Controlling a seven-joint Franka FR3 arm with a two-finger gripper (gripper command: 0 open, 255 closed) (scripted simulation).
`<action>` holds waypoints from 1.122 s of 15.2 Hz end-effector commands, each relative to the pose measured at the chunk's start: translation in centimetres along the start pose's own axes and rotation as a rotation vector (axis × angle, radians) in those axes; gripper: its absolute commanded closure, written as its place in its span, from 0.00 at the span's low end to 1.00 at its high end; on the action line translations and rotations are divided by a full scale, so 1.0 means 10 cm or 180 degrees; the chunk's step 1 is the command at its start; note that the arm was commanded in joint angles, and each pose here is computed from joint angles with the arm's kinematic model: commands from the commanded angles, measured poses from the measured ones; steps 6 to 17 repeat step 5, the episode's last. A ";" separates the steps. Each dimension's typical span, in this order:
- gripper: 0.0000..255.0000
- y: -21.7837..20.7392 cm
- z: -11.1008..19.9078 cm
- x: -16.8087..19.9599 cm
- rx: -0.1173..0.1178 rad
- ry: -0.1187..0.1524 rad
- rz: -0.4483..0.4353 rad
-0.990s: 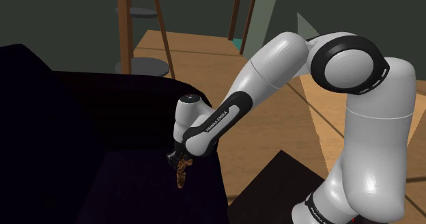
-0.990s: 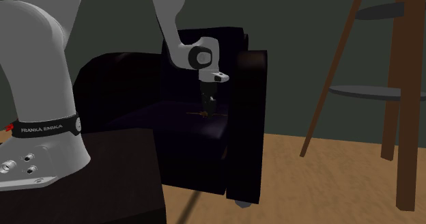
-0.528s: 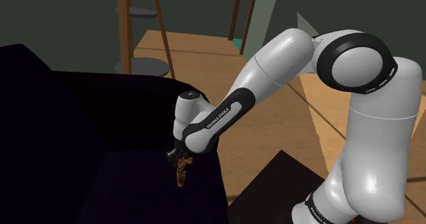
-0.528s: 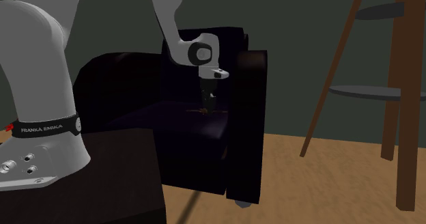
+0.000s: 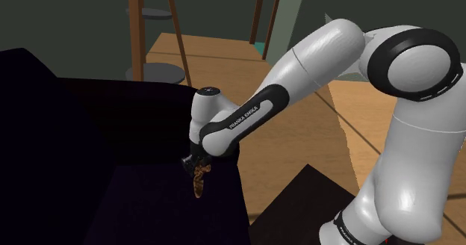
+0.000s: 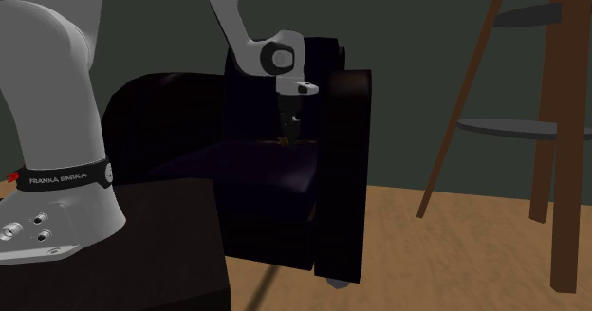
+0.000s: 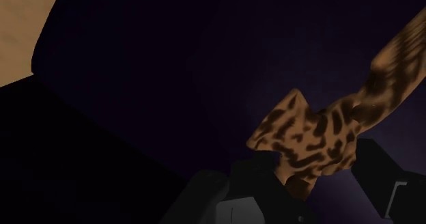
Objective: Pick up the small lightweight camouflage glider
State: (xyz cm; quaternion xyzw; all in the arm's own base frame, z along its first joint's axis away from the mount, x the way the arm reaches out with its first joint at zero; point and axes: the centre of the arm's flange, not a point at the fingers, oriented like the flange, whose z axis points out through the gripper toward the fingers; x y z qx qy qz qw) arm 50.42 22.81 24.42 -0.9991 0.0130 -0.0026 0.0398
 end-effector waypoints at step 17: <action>1.00 -0.01 -0.21 -0.01 0.0000 -0.0001 0.0000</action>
